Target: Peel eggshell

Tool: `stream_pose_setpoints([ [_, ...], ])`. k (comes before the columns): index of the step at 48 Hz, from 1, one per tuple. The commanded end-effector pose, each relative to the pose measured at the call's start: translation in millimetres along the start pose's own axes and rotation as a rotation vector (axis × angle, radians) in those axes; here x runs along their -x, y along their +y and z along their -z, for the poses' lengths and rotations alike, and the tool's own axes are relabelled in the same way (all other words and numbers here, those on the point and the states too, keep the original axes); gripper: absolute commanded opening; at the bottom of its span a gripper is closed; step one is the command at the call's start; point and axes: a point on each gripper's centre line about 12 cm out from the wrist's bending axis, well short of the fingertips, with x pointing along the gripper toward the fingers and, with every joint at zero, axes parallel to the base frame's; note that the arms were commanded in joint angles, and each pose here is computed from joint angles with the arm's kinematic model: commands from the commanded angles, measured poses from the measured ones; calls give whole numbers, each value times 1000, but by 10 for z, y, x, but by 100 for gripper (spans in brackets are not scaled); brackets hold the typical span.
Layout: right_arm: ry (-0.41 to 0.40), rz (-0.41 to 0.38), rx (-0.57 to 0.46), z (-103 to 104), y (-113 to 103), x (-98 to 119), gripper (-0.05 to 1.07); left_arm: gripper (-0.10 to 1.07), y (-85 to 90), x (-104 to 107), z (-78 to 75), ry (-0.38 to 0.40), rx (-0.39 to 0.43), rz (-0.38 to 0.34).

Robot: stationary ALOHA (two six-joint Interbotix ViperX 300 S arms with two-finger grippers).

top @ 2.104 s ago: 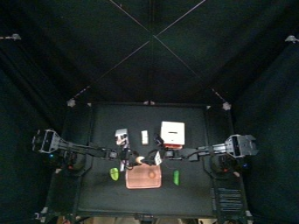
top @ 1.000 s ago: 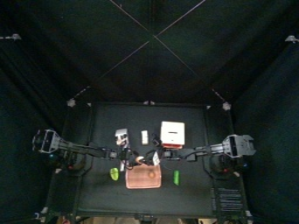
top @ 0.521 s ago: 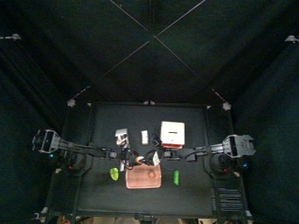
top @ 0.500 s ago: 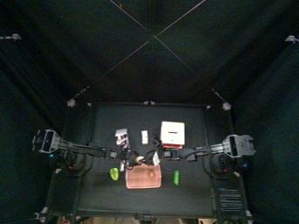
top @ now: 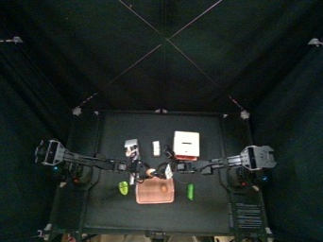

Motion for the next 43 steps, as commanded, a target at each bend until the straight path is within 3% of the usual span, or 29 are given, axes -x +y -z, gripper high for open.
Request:
stream_pose_setpoints([
  [1, -28, -33, 0, -98, 107, 29, 74, 53, 9, -14, -101, -32, -1, -2],
  [11, -31, -34, -6, -107, 117, 28, 63, 53, 14, -14, -100, -32, 0, -3],
  [43, -32, -35, -9, -101, 108, 127, 62, 53, 20, 19, -66, -26, 1, -6],
])
